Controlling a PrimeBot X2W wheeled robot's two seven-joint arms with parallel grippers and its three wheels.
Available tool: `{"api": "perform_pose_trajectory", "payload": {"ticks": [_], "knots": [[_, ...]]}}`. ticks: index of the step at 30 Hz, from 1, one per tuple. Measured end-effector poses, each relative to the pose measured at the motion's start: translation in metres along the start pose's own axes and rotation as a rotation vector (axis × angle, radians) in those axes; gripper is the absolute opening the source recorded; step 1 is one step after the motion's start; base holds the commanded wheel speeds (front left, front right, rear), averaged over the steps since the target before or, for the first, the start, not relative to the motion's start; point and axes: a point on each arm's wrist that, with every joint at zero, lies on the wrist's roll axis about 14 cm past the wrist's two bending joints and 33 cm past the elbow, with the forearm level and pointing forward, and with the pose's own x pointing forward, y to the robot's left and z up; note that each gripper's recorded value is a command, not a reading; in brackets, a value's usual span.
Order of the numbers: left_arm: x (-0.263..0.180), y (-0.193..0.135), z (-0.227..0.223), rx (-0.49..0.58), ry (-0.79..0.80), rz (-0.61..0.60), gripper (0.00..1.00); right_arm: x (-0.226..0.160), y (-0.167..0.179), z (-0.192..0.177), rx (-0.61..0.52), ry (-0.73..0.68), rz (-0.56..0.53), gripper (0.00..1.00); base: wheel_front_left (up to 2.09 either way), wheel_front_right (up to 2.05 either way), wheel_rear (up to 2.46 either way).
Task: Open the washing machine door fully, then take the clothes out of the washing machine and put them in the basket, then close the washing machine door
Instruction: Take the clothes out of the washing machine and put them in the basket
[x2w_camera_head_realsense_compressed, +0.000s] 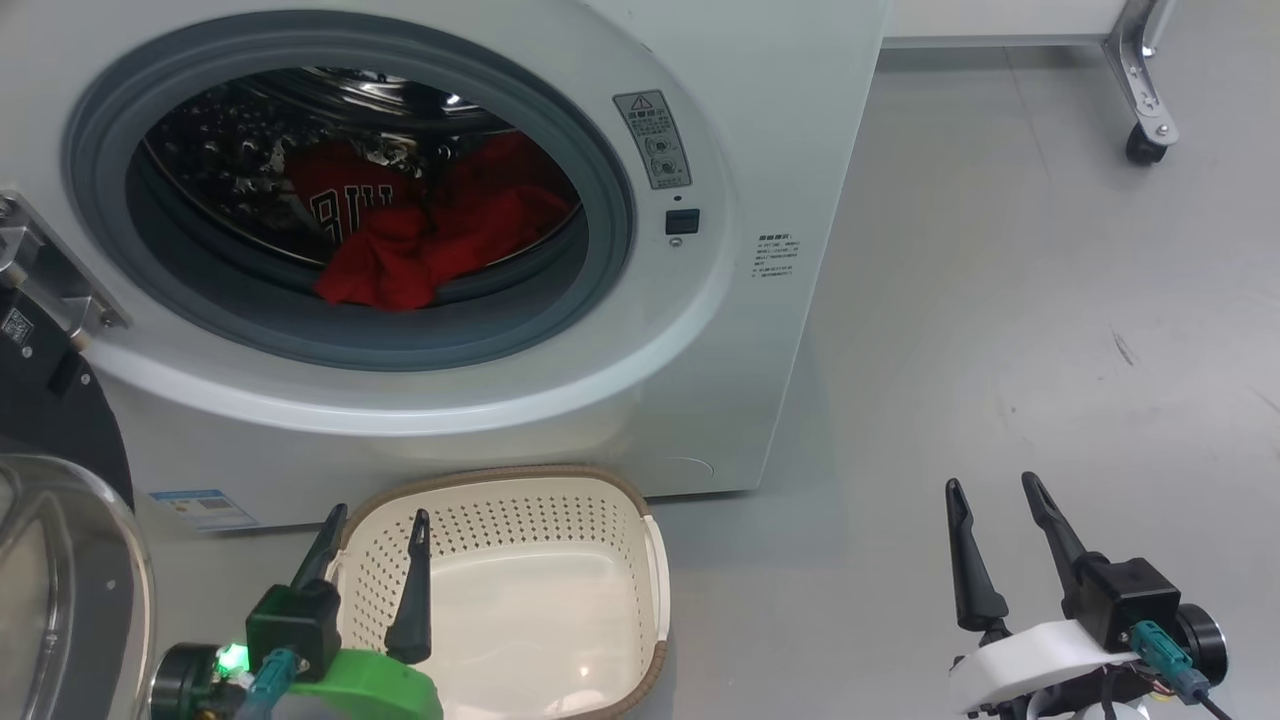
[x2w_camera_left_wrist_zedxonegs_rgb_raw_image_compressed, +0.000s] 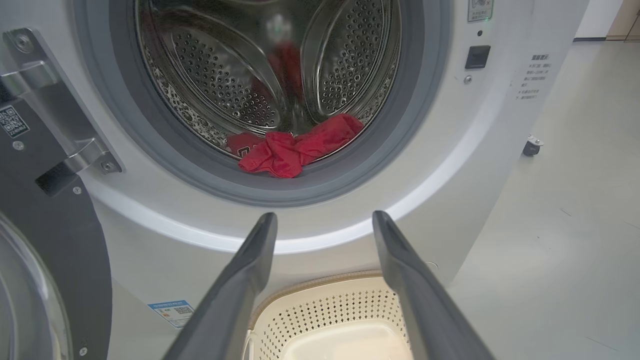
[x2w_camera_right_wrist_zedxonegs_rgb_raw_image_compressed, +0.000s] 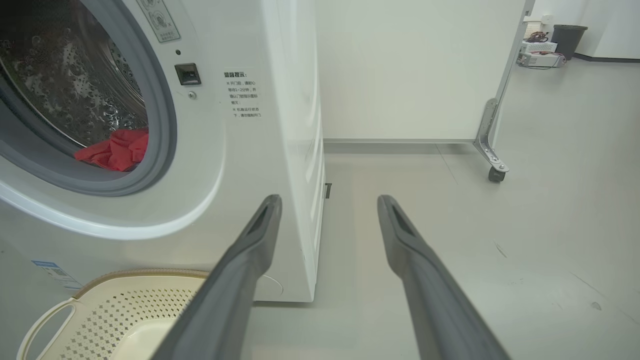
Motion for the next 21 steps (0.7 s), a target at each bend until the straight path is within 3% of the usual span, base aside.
{"api": "perform_pose_trajectory", "payload": {"ticks": [21], "knots": [[0.103,-0.036,-0.006,-0.068,0.15,-0.176,1.0,0.037,-0.015,-0.013,-0.016,0.032,-0.008,1.0,0.0,0.0,0.0]]}}
